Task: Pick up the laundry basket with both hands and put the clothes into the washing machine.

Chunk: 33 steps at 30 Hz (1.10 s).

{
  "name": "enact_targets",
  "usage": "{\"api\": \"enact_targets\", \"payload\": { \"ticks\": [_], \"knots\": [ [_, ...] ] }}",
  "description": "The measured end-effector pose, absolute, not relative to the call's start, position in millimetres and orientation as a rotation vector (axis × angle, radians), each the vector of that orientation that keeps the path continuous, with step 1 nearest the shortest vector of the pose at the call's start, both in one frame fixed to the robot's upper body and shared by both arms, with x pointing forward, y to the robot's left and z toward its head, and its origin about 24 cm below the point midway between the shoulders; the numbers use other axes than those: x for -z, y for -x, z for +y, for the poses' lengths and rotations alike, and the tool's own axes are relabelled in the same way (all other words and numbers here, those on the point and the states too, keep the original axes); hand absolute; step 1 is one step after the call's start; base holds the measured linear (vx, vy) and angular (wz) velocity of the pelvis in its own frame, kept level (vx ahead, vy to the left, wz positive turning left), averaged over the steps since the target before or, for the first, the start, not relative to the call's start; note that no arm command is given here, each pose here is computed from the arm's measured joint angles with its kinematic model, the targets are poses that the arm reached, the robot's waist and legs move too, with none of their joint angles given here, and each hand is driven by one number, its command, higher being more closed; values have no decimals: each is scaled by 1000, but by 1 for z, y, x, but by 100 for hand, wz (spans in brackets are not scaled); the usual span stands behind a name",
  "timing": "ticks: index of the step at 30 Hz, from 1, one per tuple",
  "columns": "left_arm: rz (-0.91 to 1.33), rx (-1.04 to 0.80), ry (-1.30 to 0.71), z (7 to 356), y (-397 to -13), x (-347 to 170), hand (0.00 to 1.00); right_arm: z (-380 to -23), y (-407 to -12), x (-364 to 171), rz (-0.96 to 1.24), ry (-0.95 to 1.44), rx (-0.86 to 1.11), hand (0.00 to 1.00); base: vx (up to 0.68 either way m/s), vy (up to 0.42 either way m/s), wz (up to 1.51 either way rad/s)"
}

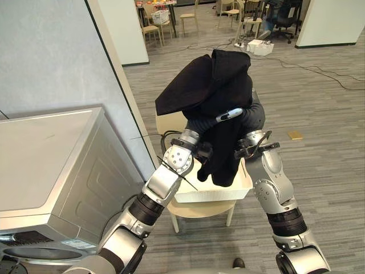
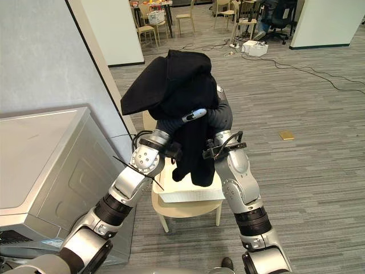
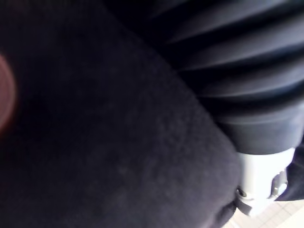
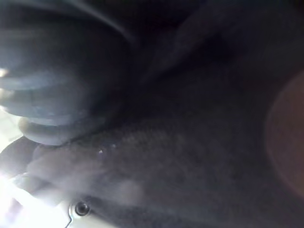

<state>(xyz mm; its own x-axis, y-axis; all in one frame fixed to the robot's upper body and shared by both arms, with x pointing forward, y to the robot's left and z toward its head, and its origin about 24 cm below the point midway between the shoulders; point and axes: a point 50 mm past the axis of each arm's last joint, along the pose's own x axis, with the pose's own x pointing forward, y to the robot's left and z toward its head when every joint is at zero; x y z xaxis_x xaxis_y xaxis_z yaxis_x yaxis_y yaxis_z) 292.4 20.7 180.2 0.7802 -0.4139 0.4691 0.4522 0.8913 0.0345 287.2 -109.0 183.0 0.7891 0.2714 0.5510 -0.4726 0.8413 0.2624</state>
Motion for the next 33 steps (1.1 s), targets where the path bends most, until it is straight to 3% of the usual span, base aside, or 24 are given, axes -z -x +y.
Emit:
{"api": "enact_targets", "payload": {
  "ticks": [17,18,28,33],
  "knots": [
    [-518,445,72,19,-299,-191,100,-105,-276,-173,-498,-473,-403,100,0,0,0],
    [-517,445,71,19,-299,-190,100,-105,-276,-172,-496,-474,-401,0,0,0,0],
    [-490,439,84,15,-301,-185,100,-110,-273,-165,-474,-475,-368,0,0,0,0],
    [-493,464,96,11,-299,-186,100,-130,-261,-162,-498,-443,-281,0,0,0,-2]
  ]
}}
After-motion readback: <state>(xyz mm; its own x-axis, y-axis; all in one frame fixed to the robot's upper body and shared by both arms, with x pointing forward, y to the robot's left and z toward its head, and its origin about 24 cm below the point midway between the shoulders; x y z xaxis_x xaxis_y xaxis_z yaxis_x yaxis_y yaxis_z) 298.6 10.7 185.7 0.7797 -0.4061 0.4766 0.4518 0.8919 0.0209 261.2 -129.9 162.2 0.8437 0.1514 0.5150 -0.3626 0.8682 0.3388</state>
